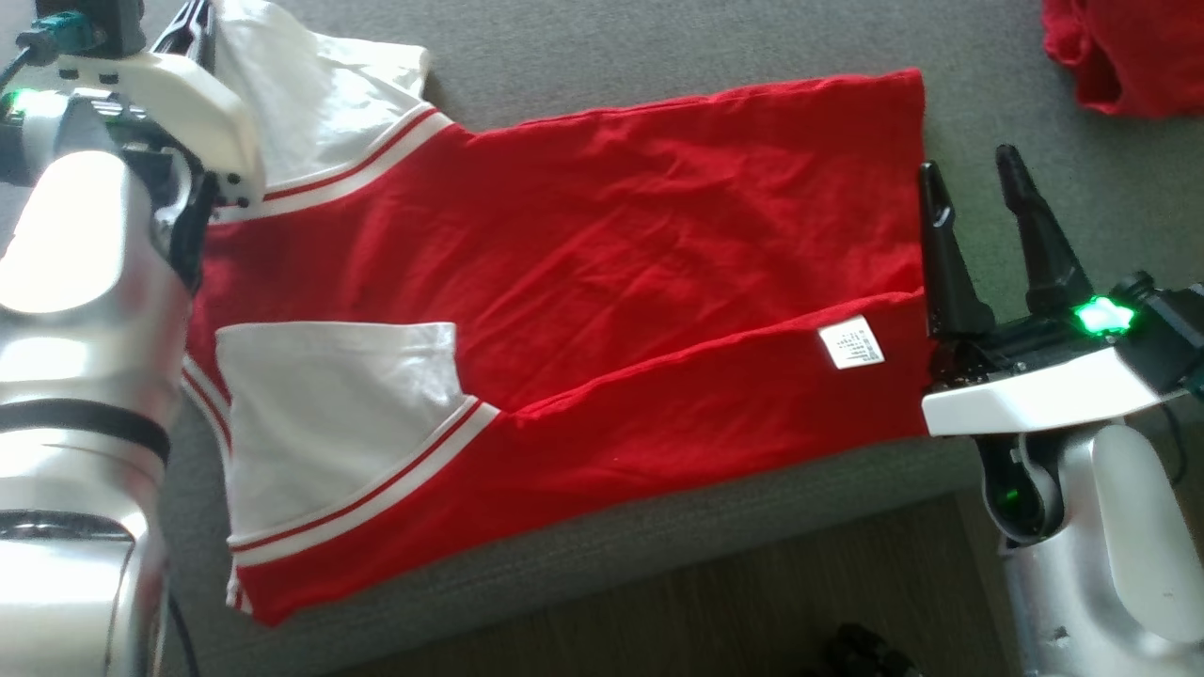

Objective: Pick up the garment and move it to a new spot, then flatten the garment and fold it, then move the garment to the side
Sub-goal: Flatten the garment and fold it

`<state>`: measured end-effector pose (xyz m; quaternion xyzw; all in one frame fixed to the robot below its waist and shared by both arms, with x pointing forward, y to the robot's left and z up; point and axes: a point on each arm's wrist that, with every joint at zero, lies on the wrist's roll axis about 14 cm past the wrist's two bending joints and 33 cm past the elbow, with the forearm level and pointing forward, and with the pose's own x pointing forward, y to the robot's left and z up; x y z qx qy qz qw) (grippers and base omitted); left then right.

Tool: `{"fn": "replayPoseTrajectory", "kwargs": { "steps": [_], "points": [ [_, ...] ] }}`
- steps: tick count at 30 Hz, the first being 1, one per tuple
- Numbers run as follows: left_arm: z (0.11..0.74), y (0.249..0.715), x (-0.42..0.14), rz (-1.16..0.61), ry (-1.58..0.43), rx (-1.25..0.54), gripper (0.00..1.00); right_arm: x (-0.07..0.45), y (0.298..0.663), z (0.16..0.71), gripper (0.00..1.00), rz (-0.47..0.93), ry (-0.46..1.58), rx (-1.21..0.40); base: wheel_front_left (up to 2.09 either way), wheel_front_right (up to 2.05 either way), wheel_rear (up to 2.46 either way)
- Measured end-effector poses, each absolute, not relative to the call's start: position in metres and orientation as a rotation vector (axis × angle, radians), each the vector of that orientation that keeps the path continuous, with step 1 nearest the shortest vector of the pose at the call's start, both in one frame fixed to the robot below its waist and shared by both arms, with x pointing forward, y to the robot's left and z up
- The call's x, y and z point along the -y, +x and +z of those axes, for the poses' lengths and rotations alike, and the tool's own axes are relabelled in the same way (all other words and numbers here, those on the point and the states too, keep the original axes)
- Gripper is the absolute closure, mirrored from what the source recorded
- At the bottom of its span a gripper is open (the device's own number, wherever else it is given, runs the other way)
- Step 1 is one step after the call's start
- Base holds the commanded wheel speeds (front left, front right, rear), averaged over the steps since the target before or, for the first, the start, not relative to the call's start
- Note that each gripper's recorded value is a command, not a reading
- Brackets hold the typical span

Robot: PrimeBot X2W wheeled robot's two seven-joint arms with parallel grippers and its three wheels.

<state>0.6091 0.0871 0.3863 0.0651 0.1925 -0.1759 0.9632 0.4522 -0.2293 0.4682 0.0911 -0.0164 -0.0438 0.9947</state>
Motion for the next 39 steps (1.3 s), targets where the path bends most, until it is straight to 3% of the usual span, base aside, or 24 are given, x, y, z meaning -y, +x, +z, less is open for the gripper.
{"fn": "replayPoseTrajectory", "kwargs": {
  "steps": [21, 32, 39],
  "points": [
    [0.456, 0.555, -0.105, -0.307, -0.008, -0.142, 1.00, 0.185, 0.475, 0.489, 0.00, 0.032, 0.169, 0.079, 0.00, 0.00, 0.00],
    [0.453, 0.516, -0.096, -0.325, -0.085, -0.110, 1.00, 0.159, 0.526, 0.490, 0.00, 0.109, 0.109, -0.027, 0.00, 0.00, 0.00],
    [0.454, 0.498, -0.095, -0.311, -0.106, -0.108, 1.00, 0.175, 0.525, 0.453, 0.00, 0.074, 0.078, -0.205, 0.00, 0.00, 0.00]
  ]
}}
